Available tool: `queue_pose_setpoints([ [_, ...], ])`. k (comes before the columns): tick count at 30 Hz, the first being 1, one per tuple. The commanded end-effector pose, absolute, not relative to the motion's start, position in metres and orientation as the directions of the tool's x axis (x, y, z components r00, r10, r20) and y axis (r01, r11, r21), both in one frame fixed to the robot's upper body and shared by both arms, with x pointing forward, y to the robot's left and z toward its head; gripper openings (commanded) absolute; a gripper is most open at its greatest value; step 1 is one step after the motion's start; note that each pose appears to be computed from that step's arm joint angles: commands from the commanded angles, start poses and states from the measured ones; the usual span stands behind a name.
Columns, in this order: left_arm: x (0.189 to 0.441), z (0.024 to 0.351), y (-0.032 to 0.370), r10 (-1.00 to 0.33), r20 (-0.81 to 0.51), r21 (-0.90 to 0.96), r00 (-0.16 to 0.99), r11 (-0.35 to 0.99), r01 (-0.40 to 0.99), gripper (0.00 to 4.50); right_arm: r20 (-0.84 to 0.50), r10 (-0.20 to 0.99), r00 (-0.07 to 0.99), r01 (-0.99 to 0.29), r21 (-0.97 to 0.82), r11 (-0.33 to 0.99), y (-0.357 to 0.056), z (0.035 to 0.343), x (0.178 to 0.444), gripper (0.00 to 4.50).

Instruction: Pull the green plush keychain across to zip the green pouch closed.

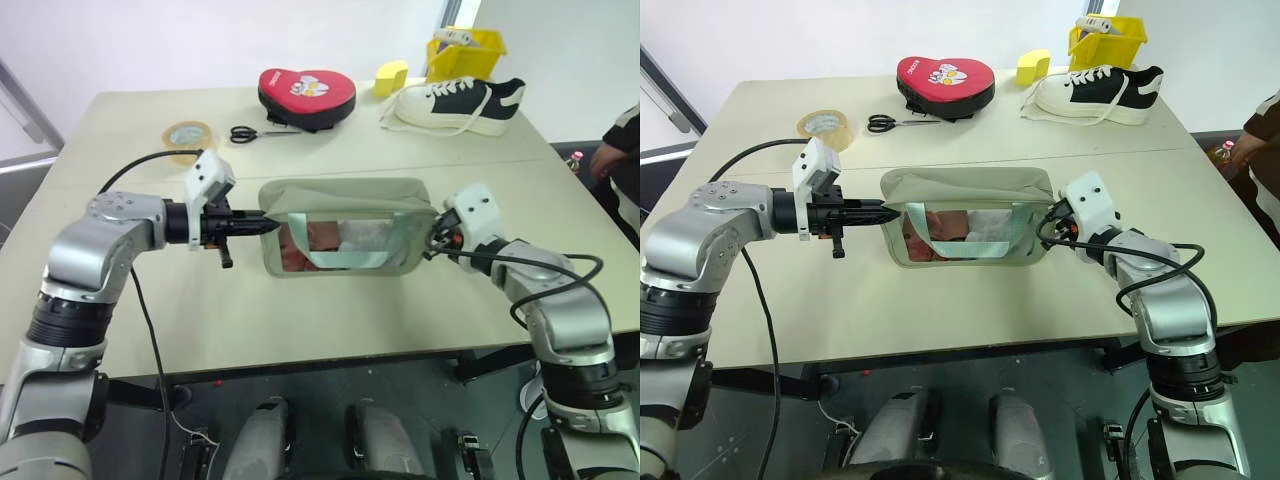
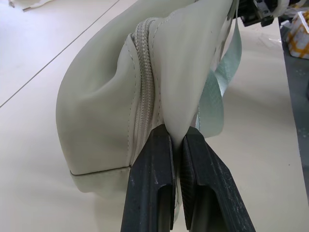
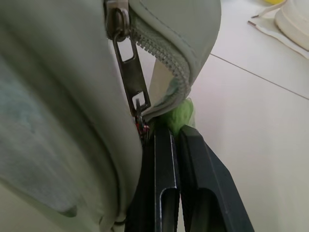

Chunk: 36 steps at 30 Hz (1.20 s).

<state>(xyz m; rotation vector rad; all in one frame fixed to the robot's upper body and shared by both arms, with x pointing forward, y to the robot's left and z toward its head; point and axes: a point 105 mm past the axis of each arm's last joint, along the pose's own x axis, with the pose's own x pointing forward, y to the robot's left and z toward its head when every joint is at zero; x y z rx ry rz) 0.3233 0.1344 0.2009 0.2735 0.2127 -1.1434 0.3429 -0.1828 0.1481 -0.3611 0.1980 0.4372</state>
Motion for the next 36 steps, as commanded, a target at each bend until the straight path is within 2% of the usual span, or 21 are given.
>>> queue_pose_setpoints([
  [1,0.32,0.207,0.138,-0.86,-0.294,0.128,0.416,0.396,0.909,0.0,-0.293,0.355,0.888,-0.443,-0.333,0.832,-0.192,0.137,0.343,0.03],
  [4,0.319,0.207,0.138,-0.859,-0.294,0.129,0.419,0.399,0.908,0.0,-0.277,0.322,0.905,-0.41,-0.372,0.833,-0.205,0.148,0.345,0.03],
  [6,0.318,0.207,0.139,-0.858,-0.294,0.13,0.422,0.402,0.906,0.0,-0.252,0.294,0.922,-0.378,-0.421,0.825,-0.219,0.166,0.344,0.03],
  [13,0.318,0.207,0.141,-0.855,-0.292,0.13,0.429,0.409,0.903,0.0,-0.058,0.187,0.981,-0.189,-0.526,0.829,-0.263,0.272,0.34,0.03],
  [17,0.319,0.206,0.138,-0.859,-0.288,0.126,0.422,0.403,0.906,0.0,-0.028,0.178,0.984,-0.165,-0.532,0.83,-0.266,0.289,0.341,0.03],
  [20,0.319,0.205,0.135,-0.864,-0.285,0.123,0.414,0.395,0.91,0.0,-0.063,0.173,0.983,-0.18,-0.525,0.832,-0.266,0.273,0.344,0.03],
  [29,0.315,0.204,0.134,-0.869,-0.289,0.12,0.402,0.384,0.916,0.0,-0.221,0.134,0.966,-0.224,-0.459,0.86,-0.269,0.189,0.342,0.03],
  [36,0.314,0.204,0.133,-0.868,-0.29,0.118,0.402,0.385,0.916,0.0,-0.268,0.19,0.944,-0.281,-0.356,0.892,-0.241,0.147,0.343,0.03],
])
